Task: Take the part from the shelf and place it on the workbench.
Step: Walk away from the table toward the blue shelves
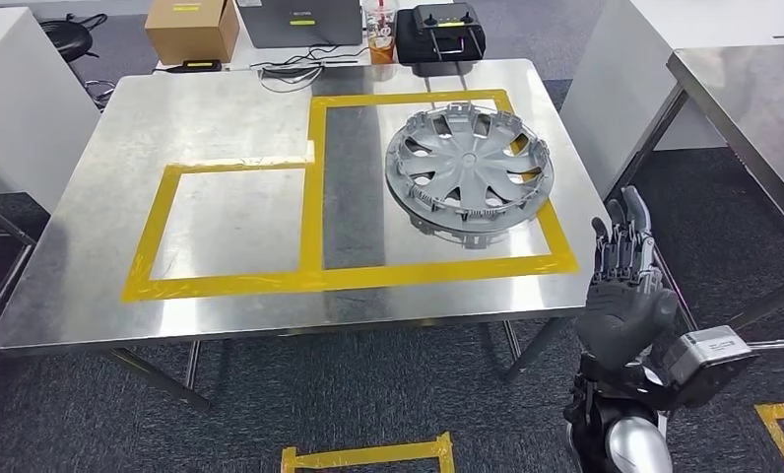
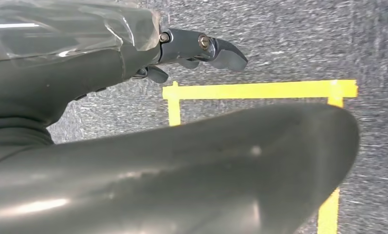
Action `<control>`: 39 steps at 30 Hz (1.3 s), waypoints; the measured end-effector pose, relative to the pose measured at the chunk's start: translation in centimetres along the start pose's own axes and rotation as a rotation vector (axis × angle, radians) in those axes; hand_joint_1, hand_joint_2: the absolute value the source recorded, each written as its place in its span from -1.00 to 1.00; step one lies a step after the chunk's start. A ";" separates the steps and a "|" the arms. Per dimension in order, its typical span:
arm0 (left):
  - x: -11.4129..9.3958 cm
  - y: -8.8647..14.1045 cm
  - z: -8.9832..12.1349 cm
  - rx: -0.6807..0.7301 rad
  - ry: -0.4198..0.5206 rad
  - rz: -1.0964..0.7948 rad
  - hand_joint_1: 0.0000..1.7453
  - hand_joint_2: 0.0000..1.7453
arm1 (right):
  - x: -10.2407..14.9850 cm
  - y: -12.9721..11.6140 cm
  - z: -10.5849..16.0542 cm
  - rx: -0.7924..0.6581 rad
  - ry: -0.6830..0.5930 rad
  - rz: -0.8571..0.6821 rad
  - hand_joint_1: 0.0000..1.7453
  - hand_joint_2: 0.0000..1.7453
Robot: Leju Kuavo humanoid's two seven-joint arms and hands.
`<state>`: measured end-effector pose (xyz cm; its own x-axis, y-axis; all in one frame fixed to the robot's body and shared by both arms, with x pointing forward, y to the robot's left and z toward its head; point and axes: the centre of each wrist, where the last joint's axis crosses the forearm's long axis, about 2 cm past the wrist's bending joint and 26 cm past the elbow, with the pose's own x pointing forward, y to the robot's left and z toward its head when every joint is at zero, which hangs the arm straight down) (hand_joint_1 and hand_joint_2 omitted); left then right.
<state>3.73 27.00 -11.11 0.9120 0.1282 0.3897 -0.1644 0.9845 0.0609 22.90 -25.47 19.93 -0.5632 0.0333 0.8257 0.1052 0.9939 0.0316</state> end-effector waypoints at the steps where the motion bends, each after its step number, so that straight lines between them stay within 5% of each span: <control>1: 0.0 0.0 0.0 0.000 0.000 -0.003 -1.00 -1.00 | 0.0 -0.1 0.0 -0.008 0.006 0.005 -1.00 -1.00; 21: 0.1 0.8 -0.1 -0.009 0.026 -0.062 -1.00 -1.00 | -3.7 -2.3 3.5 -0.159 0.300 0.219 -1.00 -1.00; 30: 0.2 0.9 -0.2 -0.027 0.046 -0.078 -1.00 -1.00 | -7.6 -4.4 6.5 -0.235 0.662 0.200 -1.00 -1.00; 39: -0.3 1.5 -0.1 -0.020 0.075 -0.090 -1.00 -1.00 | -12.7 -6.7 12.5 -0.314 1.093 0.187 -1.00 -1.00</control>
<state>3.28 28.46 -11.20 0.9484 0.0474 0.3134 -0.0742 0.9945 0.0743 19.14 -31.21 2.21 0.4773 -0.0834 0.8748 0.3978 0.9082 -0.1305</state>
